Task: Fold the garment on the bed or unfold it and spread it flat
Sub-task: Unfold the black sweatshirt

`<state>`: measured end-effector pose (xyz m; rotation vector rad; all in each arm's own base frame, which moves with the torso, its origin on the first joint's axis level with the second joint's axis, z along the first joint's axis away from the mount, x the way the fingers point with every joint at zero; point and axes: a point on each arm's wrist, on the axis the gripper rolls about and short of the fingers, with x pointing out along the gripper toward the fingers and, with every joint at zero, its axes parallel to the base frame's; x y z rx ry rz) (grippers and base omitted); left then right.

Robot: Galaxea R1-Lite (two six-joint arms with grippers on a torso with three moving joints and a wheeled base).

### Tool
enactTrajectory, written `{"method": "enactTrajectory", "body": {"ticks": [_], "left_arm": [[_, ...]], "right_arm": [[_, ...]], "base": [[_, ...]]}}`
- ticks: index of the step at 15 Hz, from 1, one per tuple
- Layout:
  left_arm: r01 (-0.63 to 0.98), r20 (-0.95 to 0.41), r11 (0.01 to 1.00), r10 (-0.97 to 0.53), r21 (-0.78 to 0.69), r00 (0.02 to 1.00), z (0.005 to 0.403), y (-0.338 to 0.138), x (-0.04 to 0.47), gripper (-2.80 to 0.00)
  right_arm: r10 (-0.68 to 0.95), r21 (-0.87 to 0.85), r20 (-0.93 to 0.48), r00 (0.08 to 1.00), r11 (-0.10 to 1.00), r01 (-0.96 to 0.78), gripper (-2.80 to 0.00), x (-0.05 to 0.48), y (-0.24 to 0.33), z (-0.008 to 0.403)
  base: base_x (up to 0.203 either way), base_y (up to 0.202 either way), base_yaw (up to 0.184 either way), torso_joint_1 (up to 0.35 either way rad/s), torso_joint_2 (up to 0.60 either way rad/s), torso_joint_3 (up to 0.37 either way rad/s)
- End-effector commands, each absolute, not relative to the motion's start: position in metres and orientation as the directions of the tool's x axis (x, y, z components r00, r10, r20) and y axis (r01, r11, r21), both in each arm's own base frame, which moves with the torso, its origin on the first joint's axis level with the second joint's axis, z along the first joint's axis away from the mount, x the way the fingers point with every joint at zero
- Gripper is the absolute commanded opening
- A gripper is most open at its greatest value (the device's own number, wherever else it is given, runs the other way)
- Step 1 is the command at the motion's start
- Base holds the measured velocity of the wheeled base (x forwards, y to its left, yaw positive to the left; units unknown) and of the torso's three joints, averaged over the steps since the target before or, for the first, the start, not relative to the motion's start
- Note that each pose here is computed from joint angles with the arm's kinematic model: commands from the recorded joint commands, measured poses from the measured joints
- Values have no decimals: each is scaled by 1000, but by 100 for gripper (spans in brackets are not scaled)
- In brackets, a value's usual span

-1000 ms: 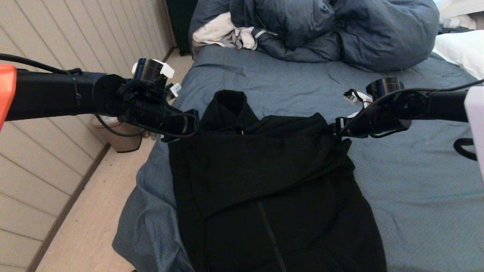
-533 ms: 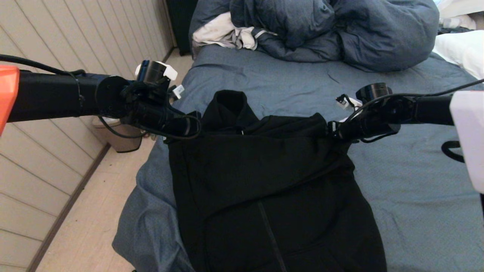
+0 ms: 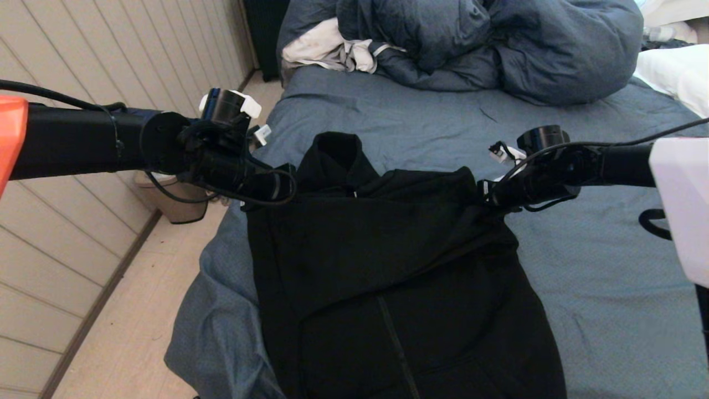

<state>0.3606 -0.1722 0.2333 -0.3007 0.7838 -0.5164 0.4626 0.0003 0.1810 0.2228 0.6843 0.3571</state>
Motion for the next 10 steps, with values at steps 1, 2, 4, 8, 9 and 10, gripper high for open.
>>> {"method": "enactTrajectory", "body": {"ticks": [1, 2, 4, 8, 9, 10], "left_arm": [[328, -591, 834, -547, -443, 593, 234, -172, 359, -280], [328, -591, 834, -548, -443, 592, 234, -172, 359, -280], [327, -588, 834, -547, -444, 596, 235, -172, 359, -280], [316, -577, 831, -548, -458, 606, 238, -171, 359, -280], [317, -575, 831, -548, -458, 607, 239, -171, 359, -280], [318, -573, 830, -549, -458, 609, 240, -171, 359, -280]], "right_arm": [[389, 313, -557, 734, 917, -249, -280, 462, -2, 186], [382, 309, -543, 748, 919, -245, -280, 459, -6, 193], [352, 303, -511, 784, 927, -219, -280, 449, -22, 214], [292, 297, -498, 817, 942, -155, -280, 441, -54, 224], [284, 299, -502, 817, 943, -144, -280, 441, -58, 222], [277, 299, -503, 819, 945, -135, -280, 440, -63, 222]], "base": [[0, 0, 0, 0, 0, 0], [0, 0, 0, 0, 0, 0], [0, 0, 0, 0, 0, 0], [0, 0, 0, 0, 0, 0], [0, 0, 0, 0, 0, 0], [0, 0, 0, 0, 0, 0]]}}
